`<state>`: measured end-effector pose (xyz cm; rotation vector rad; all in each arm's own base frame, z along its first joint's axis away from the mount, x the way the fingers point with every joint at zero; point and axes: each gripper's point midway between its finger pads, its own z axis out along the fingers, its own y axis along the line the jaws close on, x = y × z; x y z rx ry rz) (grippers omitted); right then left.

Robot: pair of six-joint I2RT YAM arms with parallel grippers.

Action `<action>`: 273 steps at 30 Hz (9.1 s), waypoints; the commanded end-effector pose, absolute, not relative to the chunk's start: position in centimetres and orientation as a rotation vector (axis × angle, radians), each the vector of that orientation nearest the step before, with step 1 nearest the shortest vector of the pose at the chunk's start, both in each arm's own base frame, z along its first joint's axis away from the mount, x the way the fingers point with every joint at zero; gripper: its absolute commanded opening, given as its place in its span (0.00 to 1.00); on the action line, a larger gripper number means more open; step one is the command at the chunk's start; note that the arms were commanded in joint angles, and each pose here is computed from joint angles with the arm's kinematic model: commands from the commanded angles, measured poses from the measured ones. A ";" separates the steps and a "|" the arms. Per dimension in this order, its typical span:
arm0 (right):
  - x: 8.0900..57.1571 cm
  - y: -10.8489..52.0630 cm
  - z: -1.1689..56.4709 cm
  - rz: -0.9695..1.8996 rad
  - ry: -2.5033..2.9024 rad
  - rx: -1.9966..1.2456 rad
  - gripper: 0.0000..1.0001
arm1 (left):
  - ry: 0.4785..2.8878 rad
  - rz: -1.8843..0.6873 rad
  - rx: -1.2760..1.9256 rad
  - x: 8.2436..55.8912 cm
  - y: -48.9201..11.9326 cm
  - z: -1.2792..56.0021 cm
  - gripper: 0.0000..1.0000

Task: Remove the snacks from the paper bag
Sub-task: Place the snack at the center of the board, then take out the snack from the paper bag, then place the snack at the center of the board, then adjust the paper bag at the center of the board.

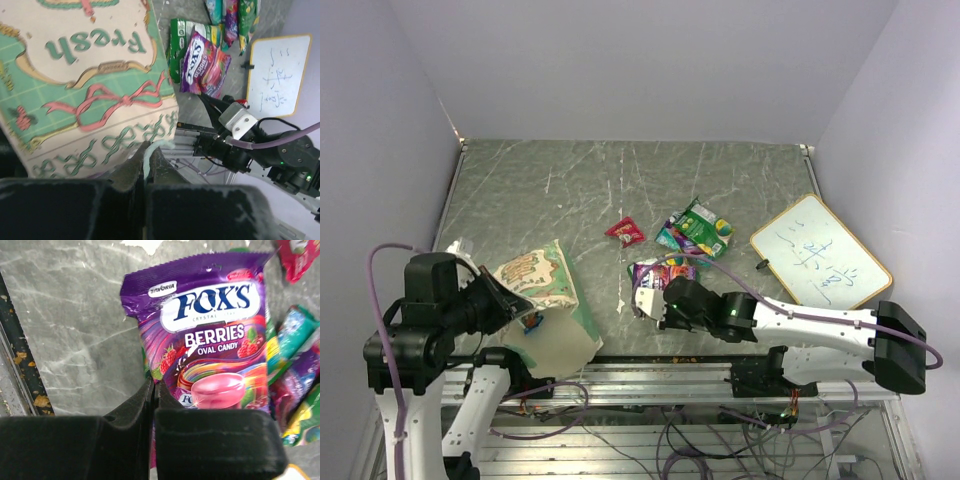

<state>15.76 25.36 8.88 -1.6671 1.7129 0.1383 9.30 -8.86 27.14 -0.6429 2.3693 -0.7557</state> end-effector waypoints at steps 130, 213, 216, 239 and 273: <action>18.7 51.6 13.2 0.378 0.966 -1.460 0.00 | 2.386 -1.117 -0.185 13.0 -13.7 28.4 0.07; 38.5 29.5 24.9 0.096 1.595 -0.918 0.00 | 2.388 -0.919 -0.637 22.1 -11.3 28.3 0.07; 41.0 29.5 23.6 -0.041 1.587 -0.985 0.00 | 2.376 -0.917 -0.641 21.5 -11.2 28.7 0.07; 38.8 33.3 23.8 0.375 1.914 -0.651 0.67 | 2.258 -1.078 -0.628 20.7 -12.6 30.8 0.07; 30.8 14.1 34.8 0.022 1.840 -0.106 1.00 | 2.060 -1.114 -0.671 32.3 -10.9 32.9 0.07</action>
